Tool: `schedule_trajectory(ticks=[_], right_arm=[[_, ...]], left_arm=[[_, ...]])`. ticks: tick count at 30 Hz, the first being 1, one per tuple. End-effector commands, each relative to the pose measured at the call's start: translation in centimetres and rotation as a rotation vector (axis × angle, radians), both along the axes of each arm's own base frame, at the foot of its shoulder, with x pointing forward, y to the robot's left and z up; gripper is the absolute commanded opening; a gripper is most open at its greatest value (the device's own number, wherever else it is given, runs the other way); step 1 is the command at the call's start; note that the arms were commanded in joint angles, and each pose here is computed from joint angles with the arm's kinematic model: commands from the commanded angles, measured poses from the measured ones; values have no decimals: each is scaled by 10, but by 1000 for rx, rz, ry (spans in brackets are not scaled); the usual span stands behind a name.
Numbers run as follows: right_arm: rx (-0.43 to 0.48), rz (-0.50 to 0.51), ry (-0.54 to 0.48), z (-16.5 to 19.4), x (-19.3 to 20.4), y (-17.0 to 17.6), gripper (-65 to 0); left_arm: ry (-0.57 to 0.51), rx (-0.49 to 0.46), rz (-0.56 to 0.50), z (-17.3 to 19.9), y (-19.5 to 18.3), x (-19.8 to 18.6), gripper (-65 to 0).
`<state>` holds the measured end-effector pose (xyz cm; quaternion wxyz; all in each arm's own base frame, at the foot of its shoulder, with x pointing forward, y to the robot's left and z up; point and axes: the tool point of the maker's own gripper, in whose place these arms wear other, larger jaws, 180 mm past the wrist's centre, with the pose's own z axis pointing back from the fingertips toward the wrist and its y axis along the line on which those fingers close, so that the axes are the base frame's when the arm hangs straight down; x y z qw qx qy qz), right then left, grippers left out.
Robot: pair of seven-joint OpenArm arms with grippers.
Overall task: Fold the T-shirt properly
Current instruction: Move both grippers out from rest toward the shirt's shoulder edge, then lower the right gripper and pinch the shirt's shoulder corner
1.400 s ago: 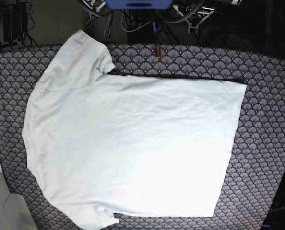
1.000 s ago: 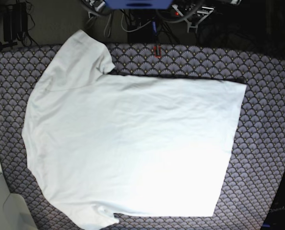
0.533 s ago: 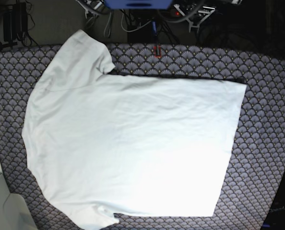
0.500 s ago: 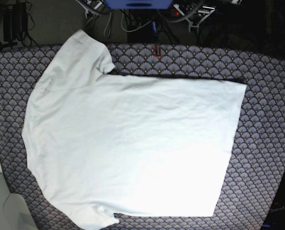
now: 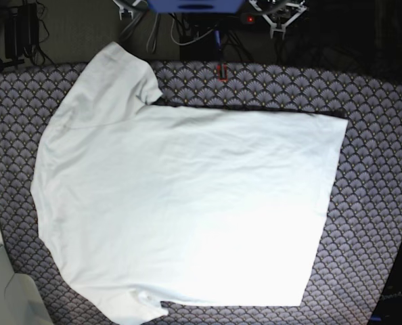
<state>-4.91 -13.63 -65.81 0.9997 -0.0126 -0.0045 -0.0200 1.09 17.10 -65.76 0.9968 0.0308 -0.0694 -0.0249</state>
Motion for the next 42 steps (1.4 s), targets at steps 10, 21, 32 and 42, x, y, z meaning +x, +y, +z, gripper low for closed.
schedule_trajectory(ticks=[10,21,32,42], right_arm=[[-57,44,-200,54,-13,-30,-650],[-109,114,-523,176,39,-50,-650],[-197,150,-906,308,135,-62,-614],[-70,169,-938,297,191,-31,-402]], left_arm=[[-262,23,-102,71,27,1,-647],[-554,14,-167,187,21,41,-647],[-862,49,-126,294,18,107,-645],[-793,38,-79,298,17,132,-392]])
